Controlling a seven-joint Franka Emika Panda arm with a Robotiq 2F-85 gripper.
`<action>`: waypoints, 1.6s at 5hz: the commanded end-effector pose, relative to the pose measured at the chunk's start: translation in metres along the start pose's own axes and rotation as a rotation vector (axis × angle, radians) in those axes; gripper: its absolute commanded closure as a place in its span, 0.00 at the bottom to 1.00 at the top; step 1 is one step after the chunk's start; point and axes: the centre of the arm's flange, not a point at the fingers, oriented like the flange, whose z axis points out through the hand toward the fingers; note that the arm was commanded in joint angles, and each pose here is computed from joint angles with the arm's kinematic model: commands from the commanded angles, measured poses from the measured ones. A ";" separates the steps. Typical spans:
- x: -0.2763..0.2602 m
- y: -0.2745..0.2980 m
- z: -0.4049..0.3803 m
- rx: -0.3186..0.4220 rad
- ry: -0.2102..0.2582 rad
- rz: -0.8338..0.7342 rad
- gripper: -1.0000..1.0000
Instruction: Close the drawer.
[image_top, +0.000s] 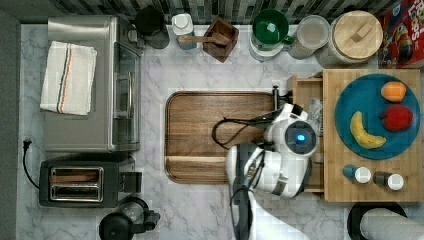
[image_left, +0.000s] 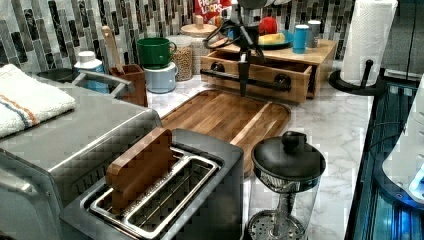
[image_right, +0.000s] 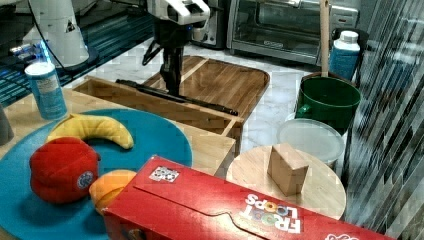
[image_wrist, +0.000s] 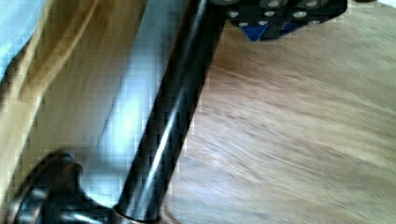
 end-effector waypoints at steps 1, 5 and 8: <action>-0.085 0.212 -0.041 -0.115 0.133 0.113 1.00; -0.084 0.206 -0.047 -0.043 0.081 0.222 1.00; -0.084 0.206 -0.047 -0.043 0.081 0.220 1.00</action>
